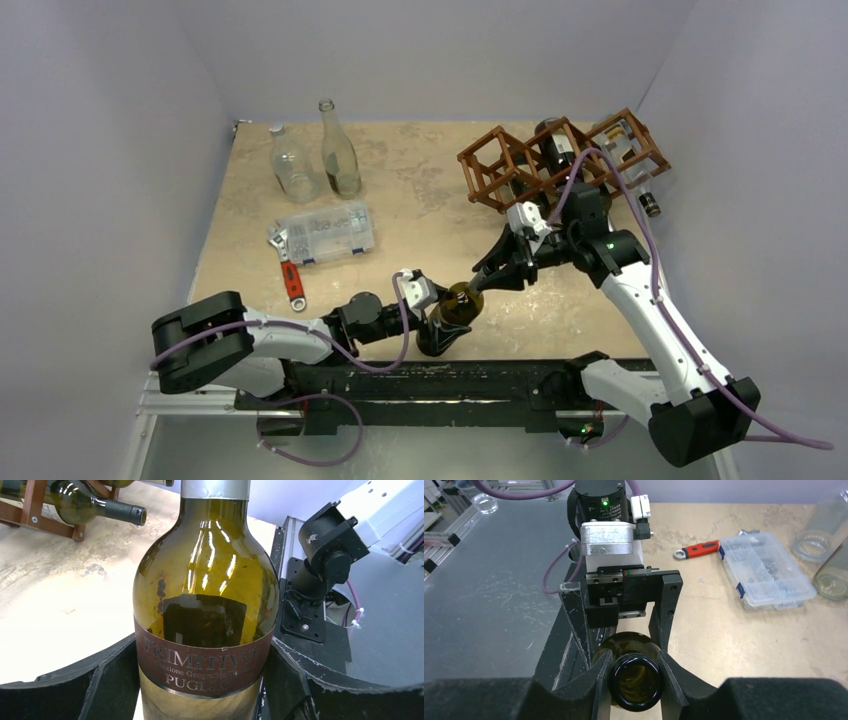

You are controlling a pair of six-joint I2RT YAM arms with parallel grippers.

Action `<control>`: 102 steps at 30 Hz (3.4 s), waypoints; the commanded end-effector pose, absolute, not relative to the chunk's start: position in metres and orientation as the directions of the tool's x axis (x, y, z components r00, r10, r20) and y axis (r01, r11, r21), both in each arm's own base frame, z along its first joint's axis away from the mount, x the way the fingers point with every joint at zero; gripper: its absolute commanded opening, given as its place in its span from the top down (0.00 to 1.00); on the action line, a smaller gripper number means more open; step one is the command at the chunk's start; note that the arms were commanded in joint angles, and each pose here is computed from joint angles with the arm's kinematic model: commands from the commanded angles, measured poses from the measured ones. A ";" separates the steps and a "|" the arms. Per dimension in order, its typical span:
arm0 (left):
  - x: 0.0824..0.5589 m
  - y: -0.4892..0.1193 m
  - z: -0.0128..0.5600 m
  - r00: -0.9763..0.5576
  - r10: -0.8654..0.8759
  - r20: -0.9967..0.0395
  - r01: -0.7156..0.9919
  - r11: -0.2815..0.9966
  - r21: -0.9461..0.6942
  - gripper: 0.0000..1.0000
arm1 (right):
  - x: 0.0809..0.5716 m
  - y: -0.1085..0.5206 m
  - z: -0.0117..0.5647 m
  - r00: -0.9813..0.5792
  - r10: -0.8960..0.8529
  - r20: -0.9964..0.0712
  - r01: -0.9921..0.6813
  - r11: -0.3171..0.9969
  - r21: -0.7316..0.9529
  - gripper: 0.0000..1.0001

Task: Take the wine bottle off the wine rack
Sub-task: Adjust the wine bottle, then place the wine bottle at the center of the board, then pick up the wine bottle from the center of the board.

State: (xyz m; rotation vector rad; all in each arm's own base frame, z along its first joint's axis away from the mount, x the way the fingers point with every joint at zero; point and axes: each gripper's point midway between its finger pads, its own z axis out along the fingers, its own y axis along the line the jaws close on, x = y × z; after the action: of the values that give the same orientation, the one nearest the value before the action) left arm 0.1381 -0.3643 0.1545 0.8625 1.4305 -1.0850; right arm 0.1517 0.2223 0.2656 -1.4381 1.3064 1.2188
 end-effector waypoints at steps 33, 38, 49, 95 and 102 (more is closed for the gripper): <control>0.168 -0.358 0.245 -0.192 -0.174 -0.966 0.908 0.342 -0.242 0.02 | 0.173 0.218 0.290 0.047 -0.245 -0.968 -0.999 0.008 -0.050 0.86; 0.164 -0.368 0.246 -0.173 -0.150 -0.973 0.920 0.329 -0.214 0.02 | 0.171 0.217 0.285 0.051 -0.244 -0.968 -0.999 -0.004 -0.052 0.70; 0.160 -0.373 0.244 -0.168 -0.138 -0.976 0.922 0.329 -0.205 0.03 | 0.163 0.219 0.286 0.050 -0.220 -0.974 -0.998 -0.042 -0.041 0.35; 0.141 -0.409 0.288 0.028 -0.176 -0.984 0.991 0.135 0.005 0.97 | 0.191 0.164 0.280 0.047 -0.157 -0.986 -0.948 0.303 -0.093 0.01; 0.162 -0.395 0.308 0.044 -0.225 -0.973 0.963 0.270 -0.018 1.00 | 0.192 0.163 0.279 0.047 -0.165 -0.985 -0.945 0.311 -0.097 0.01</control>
State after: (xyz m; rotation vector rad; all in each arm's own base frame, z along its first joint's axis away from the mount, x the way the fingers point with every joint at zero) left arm 0.1492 -0.4043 0.2547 0.9876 1.2476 -1.1335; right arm 0.1882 0.1658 0.2776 -1.1129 1.4080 0.8741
